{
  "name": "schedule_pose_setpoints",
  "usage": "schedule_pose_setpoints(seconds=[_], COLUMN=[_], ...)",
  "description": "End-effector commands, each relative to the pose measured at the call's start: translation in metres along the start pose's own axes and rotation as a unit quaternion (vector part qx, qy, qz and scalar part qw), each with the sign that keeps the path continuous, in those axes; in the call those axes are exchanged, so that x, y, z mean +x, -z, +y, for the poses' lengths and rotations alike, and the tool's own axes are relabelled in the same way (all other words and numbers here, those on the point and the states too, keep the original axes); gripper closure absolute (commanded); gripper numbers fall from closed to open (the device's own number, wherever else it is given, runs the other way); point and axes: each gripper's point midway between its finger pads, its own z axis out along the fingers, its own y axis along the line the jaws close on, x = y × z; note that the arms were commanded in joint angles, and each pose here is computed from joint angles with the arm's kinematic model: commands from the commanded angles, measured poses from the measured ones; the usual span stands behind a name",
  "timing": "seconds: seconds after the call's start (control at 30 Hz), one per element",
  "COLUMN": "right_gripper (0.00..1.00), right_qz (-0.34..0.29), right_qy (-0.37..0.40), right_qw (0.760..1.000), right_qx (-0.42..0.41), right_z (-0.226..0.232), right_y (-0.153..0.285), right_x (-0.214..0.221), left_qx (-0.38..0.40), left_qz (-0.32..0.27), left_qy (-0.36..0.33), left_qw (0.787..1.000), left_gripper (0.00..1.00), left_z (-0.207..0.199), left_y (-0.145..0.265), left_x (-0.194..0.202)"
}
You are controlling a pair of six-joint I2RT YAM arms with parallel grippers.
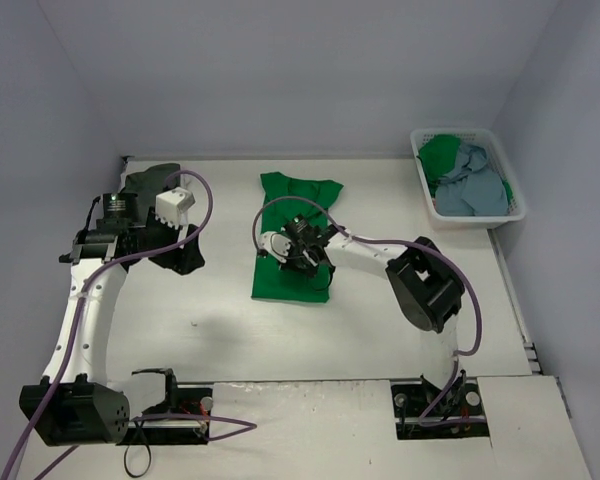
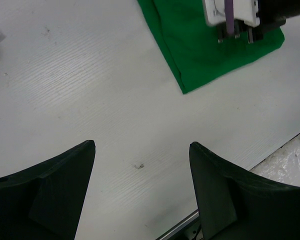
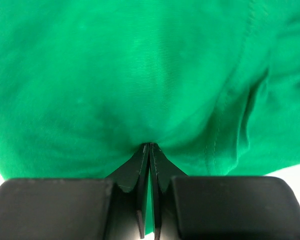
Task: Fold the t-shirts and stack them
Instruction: Fold the folded rectangular tshirt in 1/3 of the way, then grab one side of the 2/3 rectangular tshirt with right arm
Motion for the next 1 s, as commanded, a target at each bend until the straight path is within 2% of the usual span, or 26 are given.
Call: schedule_pose_setpoints(seconds=[0.0,0.3,0.37,0.43,0.47,0.57,0.63,0.67,0.73,0.87,0.97], right_gripper=[0.99,1.0,0.96,0.84,0.82,0.59,0.52,0.39,0.28,0.16,0.16], right_qz=[0.075,0.076,0.08,0.062,0.053,0.002,-0.036,-0.045,-0.078,-0.113,-0.114], right_qy=[0.01,0.026,0.024,0.019,0.009,0.003,0.003,0.005,0.009,0.01,0.013], right_qw=[0.991,0.99,0.991,0.995,0.997,1.0,0.999,0.998,0.995,0.99,0.992], right_qx=[-0.107,-0.12,-0.102,-0.076,-0.058,-0.006,0.025,0.038,0.062,0.083,0.061], right_z=[0.074,0.105,0.1,0.086,0.077,0.049,0.031,0.024,0.009,-0.003,0.01], right_y=[0.014,0.039,0.042,0.048,0.053,0.075,0.095,0.102,0.123,0.149,0.151], right_x=[0.042,0.042,0.044,0.032,0.026,-0.007,-0.035,-0.042,-0.065,-0.086,-0.082], left_qx=[0.008,0.009,0.007,0.003,0.002,-0.003,-0.008,-0.009,-0.014,-0.02,-0.024], left_qz=[-0.037,-0.038,-0.039,-0.04,-0.04,-0.041,-0.043,-0.046,-0.05,-0.052,-0.052], left_qy=[-0.014,-0.016,-0.016,-0.016,-0.015,-0.011,-0.01,-0.008,-0.004,0.003,0.009], left_qw=[0.999,0.999,0.999,0.999,0.999,0.999,0.999,0.999,0.999,0.998,0.998], left_gripper=[0.3,0.3,0.29,0.29,0.29,0.29,0.29,0.29,0.28,0.26,0.26], left_z=[-0.007,-0.009,-0.009,-0.008,-0.007,-0.005,-0.003,-0.002,0.0,0.004,0.007], left_y=[0.008,0.01,0.011,0.011,0.01,0.012,0.013,0.014,0.016,0.017,0.017], left_x=[-0.016,-0.016,-0.015,-0.015,-0.014,-0.013,-0.013,-0.014,-0.016,-0.016,-0.015])
